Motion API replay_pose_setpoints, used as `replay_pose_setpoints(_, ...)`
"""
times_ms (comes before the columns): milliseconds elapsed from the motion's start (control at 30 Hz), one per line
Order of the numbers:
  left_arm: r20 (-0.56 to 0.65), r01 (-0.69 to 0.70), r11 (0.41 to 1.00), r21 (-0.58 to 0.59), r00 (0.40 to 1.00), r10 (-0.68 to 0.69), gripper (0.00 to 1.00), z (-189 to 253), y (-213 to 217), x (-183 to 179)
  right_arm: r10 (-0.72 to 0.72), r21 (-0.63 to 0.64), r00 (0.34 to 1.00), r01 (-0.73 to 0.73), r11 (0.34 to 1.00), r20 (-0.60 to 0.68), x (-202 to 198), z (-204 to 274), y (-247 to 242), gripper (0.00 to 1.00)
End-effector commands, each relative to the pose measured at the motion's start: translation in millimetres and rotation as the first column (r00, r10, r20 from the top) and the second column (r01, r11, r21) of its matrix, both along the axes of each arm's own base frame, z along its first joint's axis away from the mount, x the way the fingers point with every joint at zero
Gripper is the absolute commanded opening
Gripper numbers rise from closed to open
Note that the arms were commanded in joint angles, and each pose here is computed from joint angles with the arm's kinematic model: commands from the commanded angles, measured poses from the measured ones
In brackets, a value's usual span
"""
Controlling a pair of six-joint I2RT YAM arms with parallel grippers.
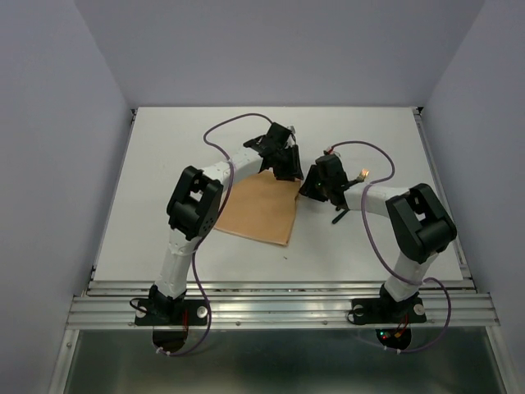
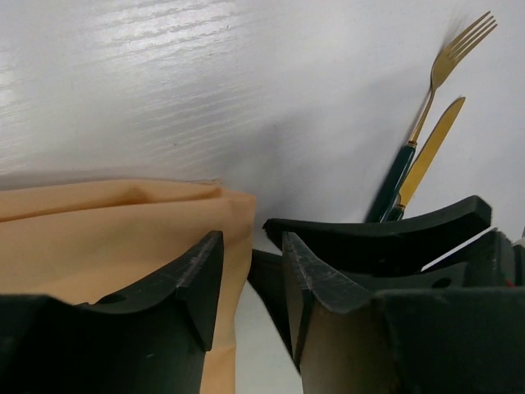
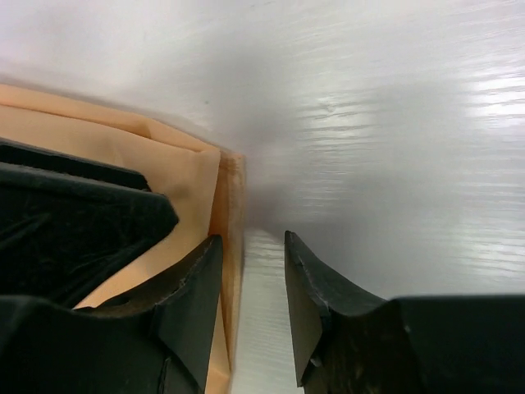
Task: Fold the napkin into a case and place the utensils inside
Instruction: Smooth out the lower triangle-folded napkin at the center of the board.
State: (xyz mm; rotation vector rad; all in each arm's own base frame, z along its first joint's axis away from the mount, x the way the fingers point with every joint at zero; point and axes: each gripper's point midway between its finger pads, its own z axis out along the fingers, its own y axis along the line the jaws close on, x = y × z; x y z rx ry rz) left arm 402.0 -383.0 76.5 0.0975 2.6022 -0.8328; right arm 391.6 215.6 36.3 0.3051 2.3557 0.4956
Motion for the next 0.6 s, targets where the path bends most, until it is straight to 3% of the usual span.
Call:
replay_pose_setpoints(0, 0.087, 0.035, 0.997, -0.072, 0.996, -0.029, 0.47, 43.5, -12.0, 9.2, -0.043, 0.03, 0.998, 0.041, 0.999, 0.043, 5.1, 22.2, -20.8, 0.42)
replay_pose_setpoints(400, 0.153, -0.001, 0.995, -0.101, 0.988, 0.017, 0.46, 80.5, 6.5, 14.6, 0.083, 0.148, 0.996, -0.084, 0.985, 0.008, -0.8, 26.4, 5.9, 0.54)
replay_pose_setpoints(533, 0.164, -0.048, 0.996, -0.081, 0.984, 0.061, 0.44, 84.4, 32.3, 12.9, 0.134, 0.206, 0.99, -0.141, 0.968, 0.047, 2.3, 39.8, 20.0, 0.51)
replay_pose_setpoints(567, 0.157, -0.056, 0.996, -0.074, 0.985, 0.067, 0.43, 82.4, 41.6, 5.3, 0.135, 0.207, 0.99, -0.143, 0.968, 0.049, 2.6, 40.5, 20.4, 0.45)
